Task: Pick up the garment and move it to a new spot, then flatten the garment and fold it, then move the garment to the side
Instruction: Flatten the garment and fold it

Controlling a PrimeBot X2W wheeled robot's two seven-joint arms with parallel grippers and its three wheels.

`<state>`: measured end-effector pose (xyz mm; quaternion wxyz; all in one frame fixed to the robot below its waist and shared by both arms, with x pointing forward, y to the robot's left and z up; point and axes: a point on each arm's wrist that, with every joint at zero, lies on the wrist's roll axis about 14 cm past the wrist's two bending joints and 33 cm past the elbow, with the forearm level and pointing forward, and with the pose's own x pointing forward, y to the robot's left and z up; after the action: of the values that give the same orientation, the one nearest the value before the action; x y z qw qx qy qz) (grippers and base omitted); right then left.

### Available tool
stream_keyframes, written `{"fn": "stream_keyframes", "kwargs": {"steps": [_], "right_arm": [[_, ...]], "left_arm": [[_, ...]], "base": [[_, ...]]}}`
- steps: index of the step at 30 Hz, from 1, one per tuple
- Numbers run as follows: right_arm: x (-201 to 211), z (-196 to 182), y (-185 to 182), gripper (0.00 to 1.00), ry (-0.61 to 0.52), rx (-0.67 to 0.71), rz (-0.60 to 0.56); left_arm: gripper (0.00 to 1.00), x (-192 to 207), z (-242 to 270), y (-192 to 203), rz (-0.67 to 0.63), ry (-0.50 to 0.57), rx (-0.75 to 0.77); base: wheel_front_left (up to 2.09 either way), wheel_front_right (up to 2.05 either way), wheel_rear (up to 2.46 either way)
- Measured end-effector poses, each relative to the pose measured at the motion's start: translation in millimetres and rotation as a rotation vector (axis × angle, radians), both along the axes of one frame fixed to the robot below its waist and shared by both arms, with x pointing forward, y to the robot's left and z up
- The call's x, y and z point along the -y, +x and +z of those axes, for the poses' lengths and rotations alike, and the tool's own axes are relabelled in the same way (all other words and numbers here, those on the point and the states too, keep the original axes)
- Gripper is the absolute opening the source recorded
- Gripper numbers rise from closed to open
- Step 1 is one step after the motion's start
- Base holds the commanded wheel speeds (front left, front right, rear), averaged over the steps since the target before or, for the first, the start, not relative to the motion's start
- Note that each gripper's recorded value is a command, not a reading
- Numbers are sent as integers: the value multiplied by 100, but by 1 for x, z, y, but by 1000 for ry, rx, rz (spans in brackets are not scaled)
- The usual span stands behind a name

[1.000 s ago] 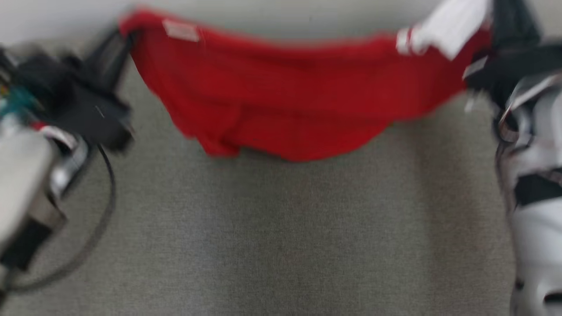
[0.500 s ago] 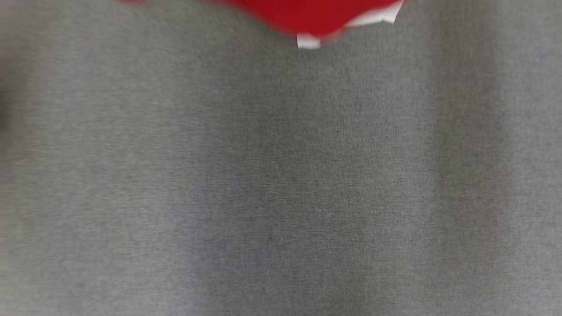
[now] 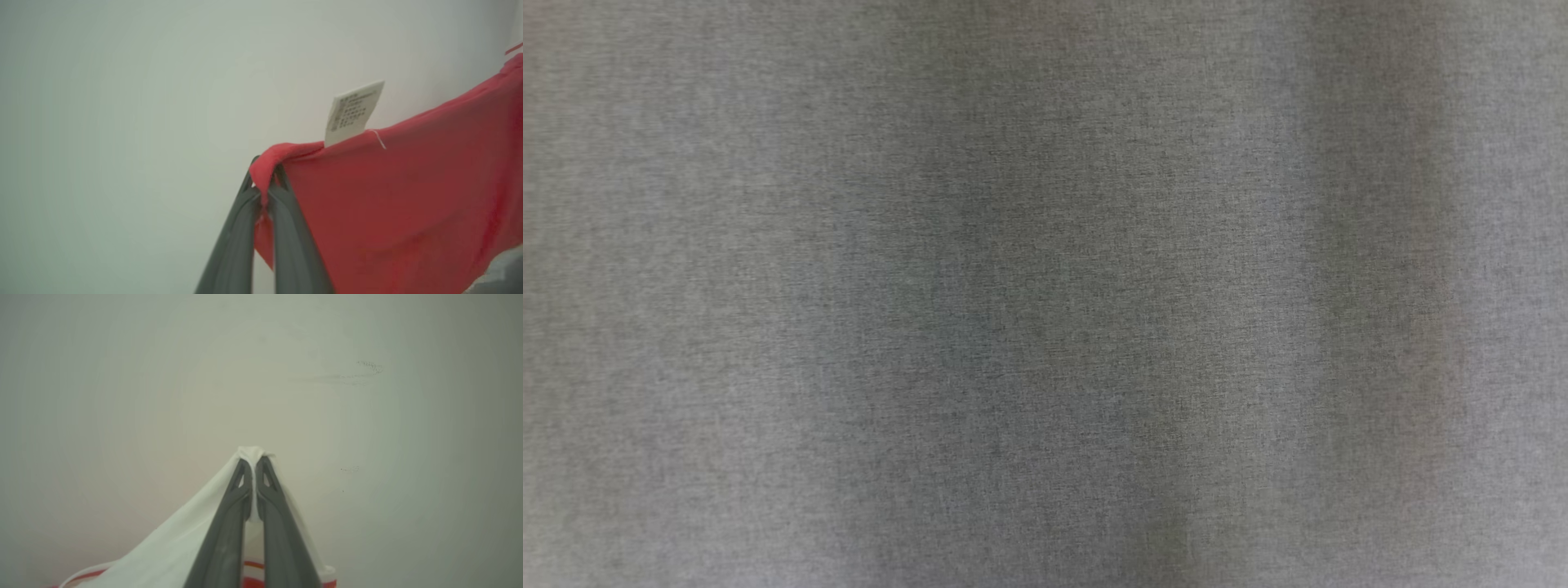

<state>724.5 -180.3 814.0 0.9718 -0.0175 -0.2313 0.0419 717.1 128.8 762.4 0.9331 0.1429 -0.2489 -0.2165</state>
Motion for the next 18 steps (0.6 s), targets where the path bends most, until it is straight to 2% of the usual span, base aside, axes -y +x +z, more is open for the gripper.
{"fn": "stream_keyframes", "kwargs": {"steps": [7,18], "right_arm": [[-2,5,5,0,-15,5,-15],[-11,-50,17,0,-16,-62,13]], "left_arm": [[0,9,0,9,-18,-2,-7],[0,9,-57,25,-44,-33,-114]], "base": [[0,0,0],[0,0,0]]}}
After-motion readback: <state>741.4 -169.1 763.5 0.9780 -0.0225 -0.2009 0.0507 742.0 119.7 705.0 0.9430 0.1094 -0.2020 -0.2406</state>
